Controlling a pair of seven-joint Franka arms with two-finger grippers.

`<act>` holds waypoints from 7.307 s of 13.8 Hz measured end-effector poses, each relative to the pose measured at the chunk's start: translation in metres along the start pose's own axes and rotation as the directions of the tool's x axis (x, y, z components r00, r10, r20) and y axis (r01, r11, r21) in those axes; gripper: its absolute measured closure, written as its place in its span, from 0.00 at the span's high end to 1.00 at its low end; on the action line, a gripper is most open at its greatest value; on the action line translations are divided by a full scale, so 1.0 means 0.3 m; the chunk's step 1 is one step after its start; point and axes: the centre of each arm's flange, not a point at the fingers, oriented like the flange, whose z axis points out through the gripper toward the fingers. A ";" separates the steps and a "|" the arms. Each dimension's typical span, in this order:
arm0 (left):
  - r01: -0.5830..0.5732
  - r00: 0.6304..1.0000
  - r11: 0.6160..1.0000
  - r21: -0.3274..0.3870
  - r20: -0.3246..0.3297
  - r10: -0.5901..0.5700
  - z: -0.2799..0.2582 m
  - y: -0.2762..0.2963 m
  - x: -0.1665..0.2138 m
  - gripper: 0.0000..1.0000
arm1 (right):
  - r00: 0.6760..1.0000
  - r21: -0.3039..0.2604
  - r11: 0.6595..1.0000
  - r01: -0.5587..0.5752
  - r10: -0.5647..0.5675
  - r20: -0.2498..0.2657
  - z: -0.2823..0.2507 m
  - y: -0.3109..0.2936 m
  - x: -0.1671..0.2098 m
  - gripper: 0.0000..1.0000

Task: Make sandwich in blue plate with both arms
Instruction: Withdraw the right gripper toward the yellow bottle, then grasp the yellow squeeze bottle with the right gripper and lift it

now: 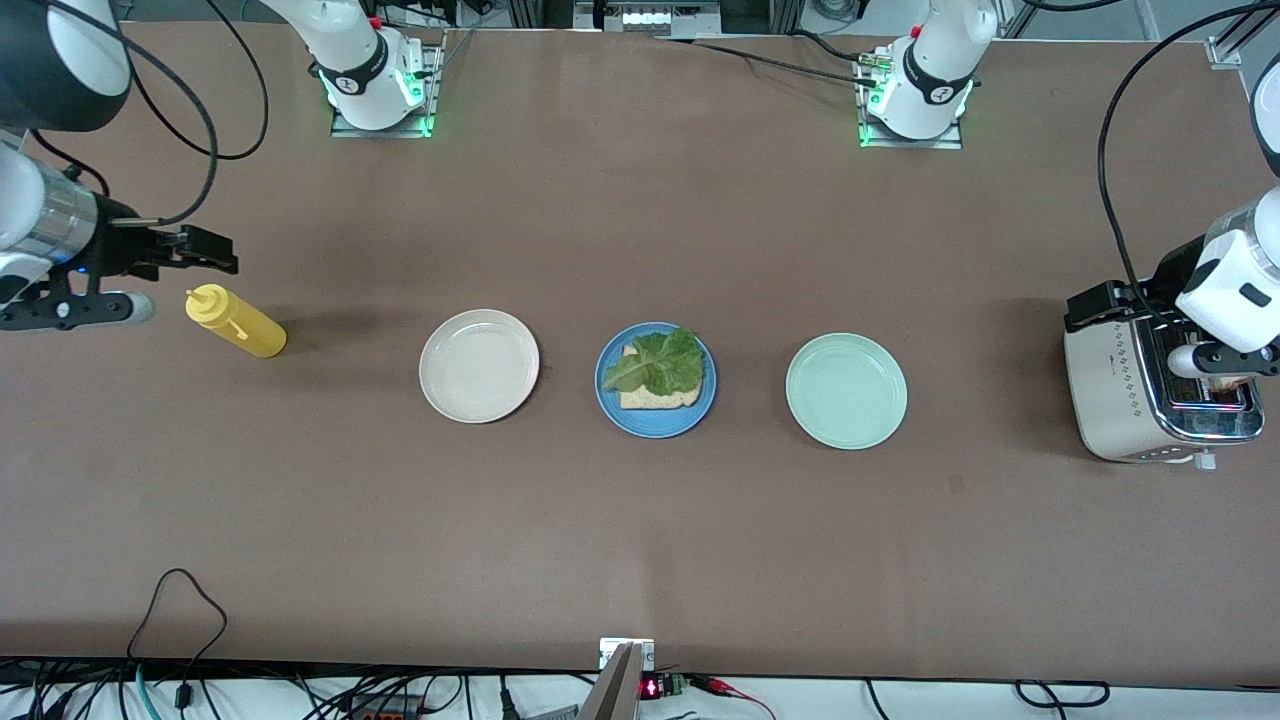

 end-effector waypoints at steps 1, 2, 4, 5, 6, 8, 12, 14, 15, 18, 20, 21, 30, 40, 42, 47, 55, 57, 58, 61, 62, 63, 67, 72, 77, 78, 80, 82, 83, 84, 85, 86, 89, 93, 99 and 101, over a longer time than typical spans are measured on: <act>0.007 1.000 1.000 0.001 -0.003 -0.007 0.003 -0.013 0.005 1.00 | 1.000 -0.003 1.000 -0.002 0.002 -0.006 -0.006 0.025 0.006 1.00; 0.020 1.000 1.000 0.001 -0.007 -0.020 0.010 -0.039 0.013 1.00 | 1.000 -0.010 1.000 -0.009 0.009 -0.013 -0.010 0.043 0.010 1.00; 0.033 0.999 0.999 -0.003 -0.006 -0.033 0.037 -0.129 0.034 1.00 | 0.999 -0.014 0.999 -0.030 0.029 -0.021 -0.014 0.085 0.008 1.00; 0.030 1.000 1.000 -0.004 -0.001 -0.030 0.052 -0.171 0.041 1.00 | 0.999 -0.012 0.999 -0.040 0.040 -0.020 -0.013 0.107 0.005 1.00; 0.031 1.000 1.000 -0.005 0.002 -0.031 0.065 -0.199 0.047 1.00 | 0.999 -0.010 0.999 -0.049 0.049 -0.019 -0.008 0.125 0.000 1.00; 0.027 1.000 1.000 -0.005 0.006 -0.027 0.076 -0.208 0.051 1.00 | 0.998 -0.010 0.999 -0.053 0.052 -0.044 -0.002 0.138 -0.010 1.00; 0.010 1.000 1.000 -0.006 0.006 -0.010 0.075 -0.175 0.053 1.00 | 0.997 -0.010 0.999 -0.043 0.043 -0.064 -0.010 0.132 -0.051 1.00; 0.002 1.000 1.000 -0.006 0.004 -0.002 0.072 -0.157 0.053 1.00 | 0.997 -0.011 0.999 -0.042 0.041 -0.068 -0.014 0.131 -0.055 1.00; -0.002 1.000 1.000 -0.006 0.004 0.002 0.072 -0.150 0.053 1.00 | 0.997 -0.011 0.999 -0.042 0.041 -0.069 -0.014 0.131 -0.055 1.00; -0.005 1.000 1.000 -0.006 0.004 0.005 0.072 -0.144 0.053 1.00 | 0.997 -0.011 0.999 -0.039 0.038 -0.070 -0.014 0.129 -0.054 1.00; -0.005 1.000 1.000 -0.006 0.004 0.005 0.072 -0.144 0.053 1.00 | 0.997 -0.011 0.999 -0.038 0.037 -0.071 -0.014 0.127 -0.053 1.00; -0.005 1.000 1.000 -0.006 0.004 0.005 0.072 -0.144 0.053 1.00 | 0.997 -0.012 0.999 -0.037 0.036 -0.071 -0.014 0.126 -0.053 1.00; -0.009 1.000 1.000 -0.006 0.003 0.009 0.069 -0.136 0.053 1.00 | 0.998 -0.013 1.000 0.022 -0.023 -0.050 0.018 0.113 -0.050 1.00; -0.018 1.000 1.000 -0.007 0.001 0.018 0.066 -0.118 0.052 1.00 | 0.859 0.111 0.854 0.508 -0.512 0.006 0.272 0.595 -0.207 1.00; -0.018 1.000 1.000 -0.007 0.001 0.018 0.066 -0.118 0.052 1.00 | 0.792 0.164 0.776 0.609 -0.605 -0.075 0.332 0.728 -0.264 1.00; -0.019 1.000 1.000 -0.007 0.001 0.019 0.066 -0.118 0.052 1.00 | 0.559 0.213 0.519 0.828 -0.734 -0.385 0.593 0.992 -0.341 1.00; -0.019 1.000 1.000 -0.007 0.001 0.019 0.065 -0.117 0.052 1.00 | 0.247 0.097 0.275 0.956 -0.587 -0.771 0.944 1.094 -0.371 1.00; -0.019 1.000 1.000 -0.007 0.001 0.019 0.065 -0.117 0.052 1.00 | 0.185 0.049 0.257 0.965 -0.537 -0.823 1.010 1.102 -0.355 1.00; -0.019 1.000 1.000 -0.007 0.001 0.019 0.065 -0.117 0.052 1.00 | 0.165 0.035 0.249 0.968 -0.521 -0.837 1.038 1.107 -0.342 1.00; -0.019 1.000 1.000 -0.007 0.001 0.019 0.065 -0.117 0.052 1.00 | 0.112 -0.004 0.233 0.973 -0.483 -0.869 1.115 1.112 -0.295 1.00; -0.019 1.000 1.000 -0.007 0.001 0.019 0.065 -0.117 0.052 1.00 | 0.100 -0.013 0.231 0.973 -0.468 -0.878 1.143 1.109 -0.284 1.00; -0.019 1.000 1.000 -0.007 0.001 0.019 0.065 -0.117 0.052 1.00 | 0.094 -0.015 0.230 0.973 -0.457 -0.884 1.171 1.106 -0.277 1.00; -0.020 1.000 1.000 -0.007 0.001 0.020 0.065 -0.117 0.052 1.00 | 0.051 -0.045 0.218 0.975 -0.414 -0.909 1.284 1.087 -0.242 1.00; -0.020 1.000 1.000 -0.007 0.001 0.020 0.065 -0.117 0.052 1.00 | 0.040 -0.047 0.217 0.975 -0.378 -0.925 1.386 1.077 -0.191 1.00; -0.034 0.999 0.999 -0.007 0.001 0.034 0.065 -0.117 0.052 1.00 | 0.031 -0.045 0.198 0.979 -0.365 -0.931 1.409 1.029 -0.151 1.00; -0.035 0.999 0.999 -0.007 0.001 0.035 0.065 -0.117 0.052 1.00 | 0.027 -0.047 0.193 0.980 -0.363 -0.931 1.412 1.019 -0.144 1.00; -0.036 0.999 0.999 -0.007 0.001 0.036 0.065 -0.117 0.052 1.00 | 0.022 -0.048 0.184 0.982 -0.362 -0.932 1.416 1.002 -0.132 1.00; -0.036 0.999 0.999 -0.007 0.001 0.036 0.065 -0.117 0.052 1.00 | 0.019 -0.047 0.174 0.984 -0.360 -0.933 1.423 0.984 -0.121 1.00; -0.036 0.999 0.999 -0.007 0.001 0.036 0.065 -0.117 0.052 1.00 | 0.017 -0.046 0.167 0.985 -0.359 -0.933 1.426 0.972 -0.114 1.00; -0.036 0.999 0.999 -0.007 0.001 0.036 0.065 -0.117 0.052 1.00 | 0.014 -0.046 0.158 0.986 -0.359 -0.933 1.428 0.957 -0.104 1.00; -0.036 0.999 0.999 -0.007 0.001 0.036 0.065 -0.117 0.052 1.00 | 0.011 -0.046 0.149 0.988 -0.360 -0.933 1.427 0.941 -0.093 1.00; -0.036 0.999 0.999 -0.007 0.001 0.036 0.065 -0.117 0.052 1.00 | 0.007 -0.047 0.140 0.989 -0.361 -0.933 1.425 0.924 -0.082 1.00; -0.036 0.999 0.999 -0.007 0.001 0.036 0.065 -0.117 0.052 1.00 | -0.002 -0.048 0.117 0.992 -0.364 -0.931 1.421 0.884 -0.056 0.95; -0.036 0.999 0.999 -0.007 0.001 0.036 0.065 -0.117 0.052 1.00 | -0.011 -0.049 0.095 0.994 -0.369 -0.930 1.416 0.846 -0.031 0.62; -0.036 0.999 0.999 -0.007 0.001 0.036 0.065 -0.117 0.052 1.00 | -0.043 -0.061 0.030 0.998 -0.420 -0.906 1.313 0.734 0.105 0.51; -0.036 0.999 0.999 -0.007 0.001 0.036 0.066 -0.117 0.052 1.00 | -0.031 -0.048 0.026 0.998 -0.453 -0.891 1.211 0.688 0.162 0.51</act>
